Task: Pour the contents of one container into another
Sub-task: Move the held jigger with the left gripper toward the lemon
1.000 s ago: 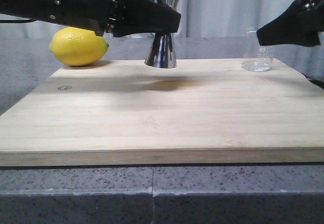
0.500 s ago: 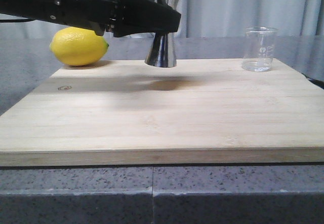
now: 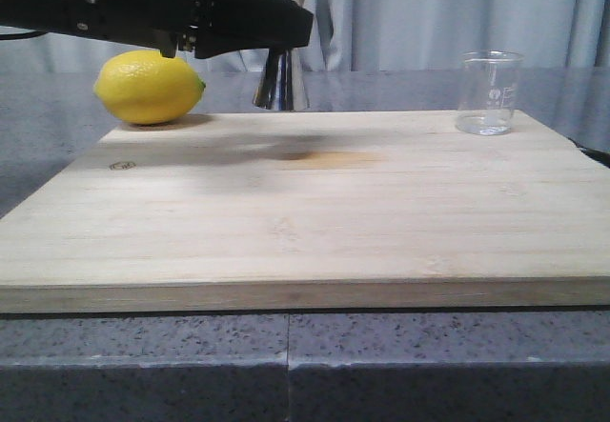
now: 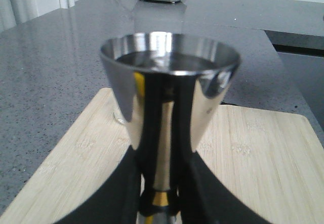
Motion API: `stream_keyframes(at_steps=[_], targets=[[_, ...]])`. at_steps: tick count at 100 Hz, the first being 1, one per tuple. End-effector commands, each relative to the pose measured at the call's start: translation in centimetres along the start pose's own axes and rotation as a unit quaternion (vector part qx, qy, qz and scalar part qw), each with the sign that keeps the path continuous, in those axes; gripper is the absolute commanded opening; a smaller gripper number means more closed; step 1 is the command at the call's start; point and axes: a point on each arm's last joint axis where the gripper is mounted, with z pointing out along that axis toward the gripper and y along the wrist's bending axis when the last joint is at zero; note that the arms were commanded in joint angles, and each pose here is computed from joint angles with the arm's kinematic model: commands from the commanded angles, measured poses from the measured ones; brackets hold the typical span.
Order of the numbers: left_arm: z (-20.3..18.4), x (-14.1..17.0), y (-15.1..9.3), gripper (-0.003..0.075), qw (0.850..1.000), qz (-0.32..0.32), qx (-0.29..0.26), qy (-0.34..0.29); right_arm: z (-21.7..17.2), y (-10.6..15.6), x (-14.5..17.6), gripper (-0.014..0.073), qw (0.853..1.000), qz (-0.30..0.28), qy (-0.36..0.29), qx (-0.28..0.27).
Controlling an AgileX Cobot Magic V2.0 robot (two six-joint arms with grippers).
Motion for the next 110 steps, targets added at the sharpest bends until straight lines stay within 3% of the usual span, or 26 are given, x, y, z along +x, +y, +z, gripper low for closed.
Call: stream_keyframes(at_steps=[1, 37, 110], targets=[[-0.8, -4.0, -1.2, -0.0019, 0.996, 0.033, 0.024, -0.076, -0.3, -0.4, -1.1, 0.0546, 1.0, 0.007, -0.02, 0.015], [-1.8, -6.0, -2.4, -0.0019, 0.995, 0.065, 0.027, -0.074, -0.3, -0.4, -1.1, 0.0546, 1.0, 0.008, -0.02, 0.015], [-2.9, -5.5, -2.3, -0.0019, 0.998, 0.036, 0.021, -0.055, -0.3, -0.4, -1.1, 0.0546, 1.0, 0.013, -0.02, 0.016]])
